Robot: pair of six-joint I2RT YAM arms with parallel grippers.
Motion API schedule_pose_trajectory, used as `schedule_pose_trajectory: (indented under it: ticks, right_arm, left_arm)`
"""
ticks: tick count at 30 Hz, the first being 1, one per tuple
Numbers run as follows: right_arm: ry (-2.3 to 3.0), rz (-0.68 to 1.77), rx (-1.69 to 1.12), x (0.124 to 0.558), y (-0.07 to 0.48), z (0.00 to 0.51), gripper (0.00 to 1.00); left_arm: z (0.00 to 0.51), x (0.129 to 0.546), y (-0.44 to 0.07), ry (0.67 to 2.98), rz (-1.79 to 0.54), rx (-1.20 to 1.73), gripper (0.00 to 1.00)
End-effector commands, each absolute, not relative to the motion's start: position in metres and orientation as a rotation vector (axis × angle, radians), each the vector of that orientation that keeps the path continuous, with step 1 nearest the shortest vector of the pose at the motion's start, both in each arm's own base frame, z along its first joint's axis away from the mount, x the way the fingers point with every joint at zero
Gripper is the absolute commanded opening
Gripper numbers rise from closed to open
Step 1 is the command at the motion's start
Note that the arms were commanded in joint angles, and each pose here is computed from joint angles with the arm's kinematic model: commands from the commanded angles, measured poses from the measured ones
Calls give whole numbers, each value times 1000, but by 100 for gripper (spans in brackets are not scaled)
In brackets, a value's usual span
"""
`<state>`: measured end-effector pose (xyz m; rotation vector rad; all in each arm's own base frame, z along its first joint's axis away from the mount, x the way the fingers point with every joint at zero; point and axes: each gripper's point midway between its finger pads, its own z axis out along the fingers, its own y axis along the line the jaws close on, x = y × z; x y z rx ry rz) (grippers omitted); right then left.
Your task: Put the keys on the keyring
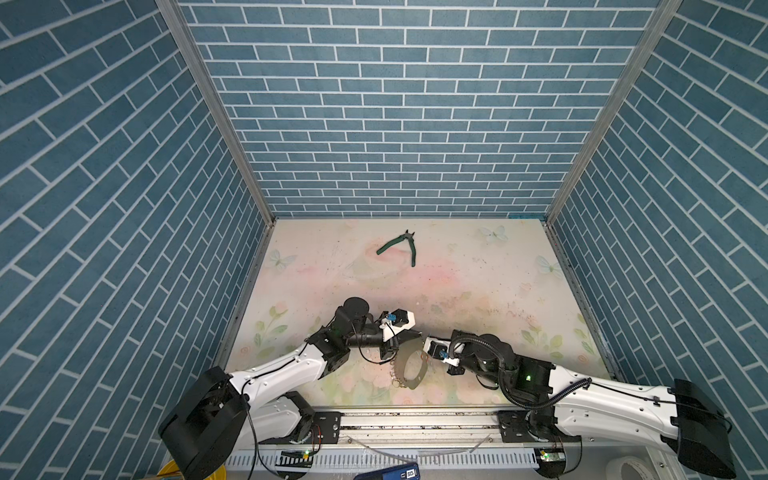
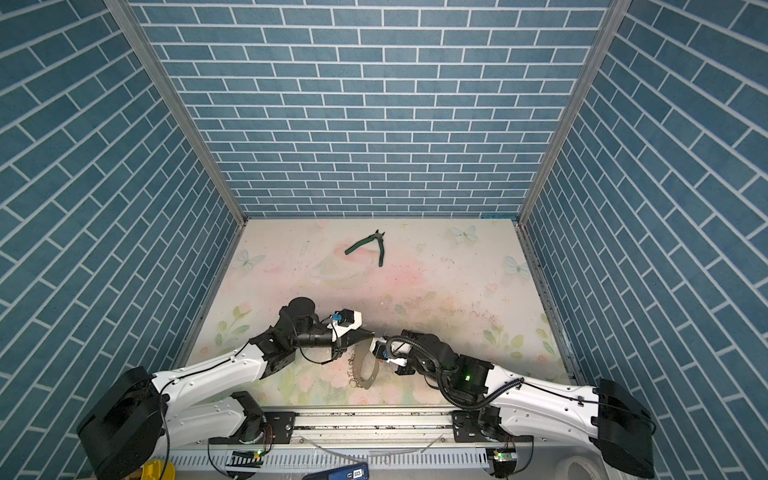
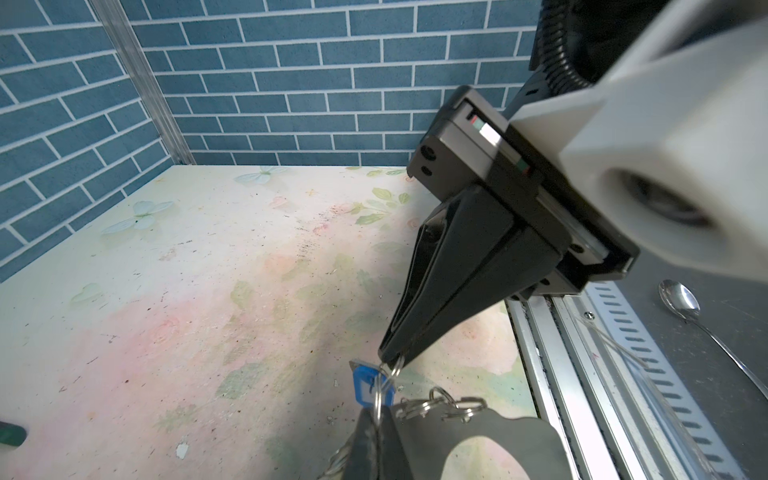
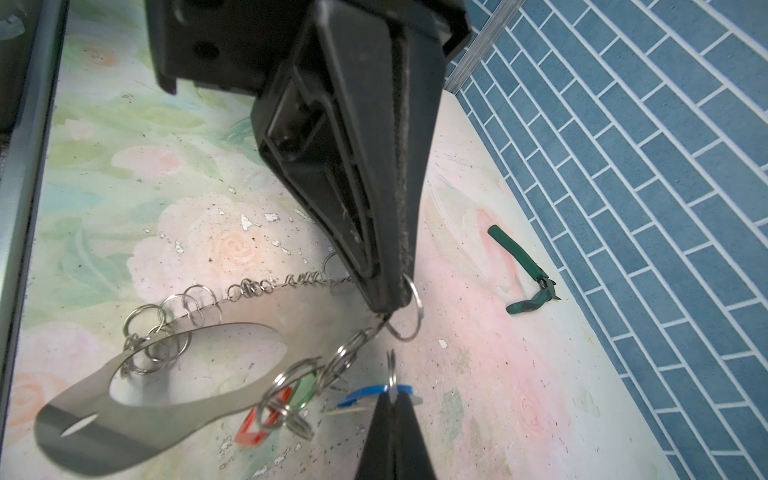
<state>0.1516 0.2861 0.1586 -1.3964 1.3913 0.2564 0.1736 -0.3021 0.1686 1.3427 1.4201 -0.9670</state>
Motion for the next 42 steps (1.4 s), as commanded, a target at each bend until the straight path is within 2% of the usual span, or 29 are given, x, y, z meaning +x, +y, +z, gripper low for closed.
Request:
schedule_pose_trajectory:
  ticks: [1,9,13,16,42]
  right_arm:
    - [1386,308,-1315,157,292,189,0]
    - [1378,355,-1368,148,294,188,0]
    - [1388,333,-1431,144,287,181,0]
    - [1390,350,-1435,143,287,183,0]
    - [1403,389,-1427,144,296,187,0]
  left_arm:
    - [165,168,-303,1389,-967,1379,0]
    - [162,169,-302,1396,-936,1390,0]
    - [158,175,-298,1390,-783,1414,0]
    - [158,174,-295,1354,-750,1422,0]
    - [159,159,-302,1285,-804,1474,0]
